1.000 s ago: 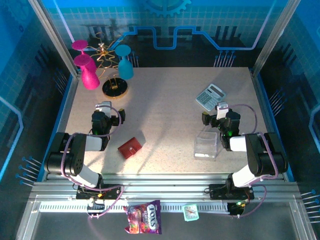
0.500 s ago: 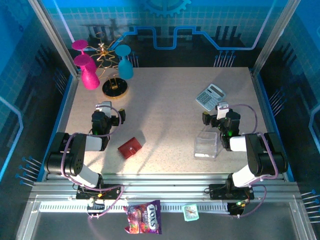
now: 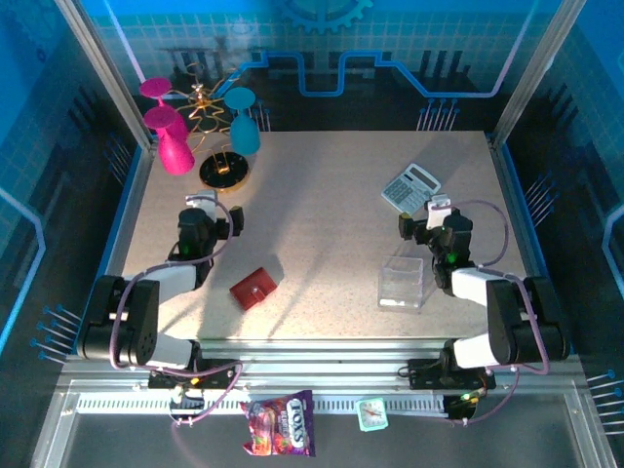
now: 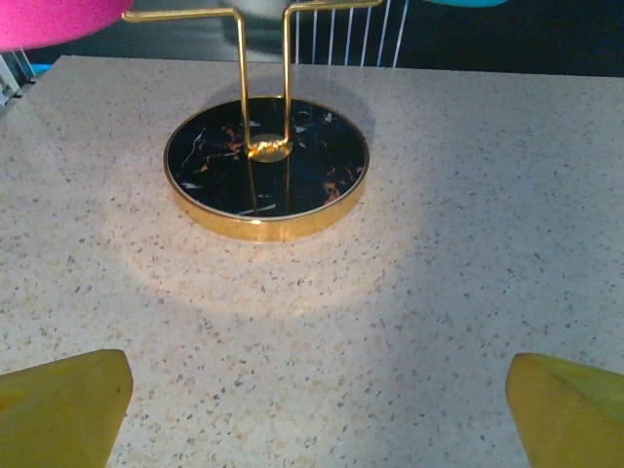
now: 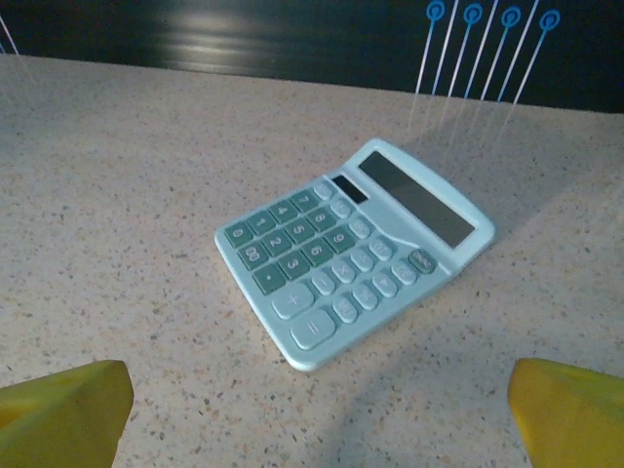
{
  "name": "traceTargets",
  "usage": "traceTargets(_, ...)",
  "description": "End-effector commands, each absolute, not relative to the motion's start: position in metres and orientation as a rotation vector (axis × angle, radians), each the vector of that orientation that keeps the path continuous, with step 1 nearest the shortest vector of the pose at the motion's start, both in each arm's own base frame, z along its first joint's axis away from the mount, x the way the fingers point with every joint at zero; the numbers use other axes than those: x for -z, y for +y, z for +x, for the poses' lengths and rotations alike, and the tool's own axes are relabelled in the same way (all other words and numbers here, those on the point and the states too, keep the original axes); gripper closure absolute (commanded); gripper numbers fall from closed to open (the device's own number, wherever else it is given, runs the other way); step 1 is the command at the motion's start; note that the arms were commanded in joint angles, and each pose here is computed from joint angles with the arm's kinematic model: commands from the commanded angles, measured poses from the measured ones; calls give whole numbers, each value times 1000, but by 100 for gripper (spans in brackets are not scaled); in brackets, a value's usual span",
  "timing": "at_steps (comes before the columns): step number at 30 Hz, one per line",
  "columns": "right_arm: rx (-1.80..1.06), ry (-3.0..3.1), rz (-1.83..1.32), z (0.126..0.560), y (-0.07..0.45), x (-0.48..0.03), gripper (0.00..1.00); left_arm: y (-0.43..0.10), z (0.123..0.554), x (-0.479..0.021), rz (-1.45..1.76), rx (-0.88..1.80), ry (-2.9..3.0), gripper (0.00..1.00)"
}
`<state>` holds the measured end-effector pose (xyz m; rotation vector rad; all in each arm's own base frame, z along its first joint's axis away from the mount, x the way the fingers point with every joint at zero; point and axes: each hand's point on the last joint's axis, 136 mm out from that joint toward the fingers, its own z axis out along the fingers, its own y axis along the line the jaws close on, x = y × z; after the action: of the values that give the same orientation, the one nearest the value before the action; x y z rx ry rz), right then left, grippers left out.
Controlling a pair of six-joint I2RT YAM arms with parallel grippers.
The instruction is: Take the credit cards out of the card holder
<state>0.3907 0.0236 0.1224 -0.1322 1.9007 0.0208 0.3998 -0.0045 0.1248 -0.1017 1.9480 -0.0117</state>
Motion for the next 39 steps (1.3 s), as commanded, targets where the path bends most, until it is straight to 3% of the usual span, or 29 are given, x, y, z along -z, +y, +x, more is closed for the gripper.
traceTargets(1,-17,1937,-116,392,26,-136,0,-9,393,-128,-149,11,2024,1)
traceTargets(11,-159,2202,37,365,34,-146,4,-49,352,-150,-144,164,2154,1)
traceTargets(17,-272,2408,125,331,44,-144,18,-60,327,-151,-170,225,2298,1)
traceTargets(26,-235,2599,192,289,36,-126,30,-66,302,-167,-184,279,2425,1)
traceTargets(31,-248,2642,232,278,37,-110,36,-70,295,-186,-117,287,2457,1)
traceTargets(39,-243,2700,255,275,37,-86,56,-72,301,-201,54,243,2417,1)
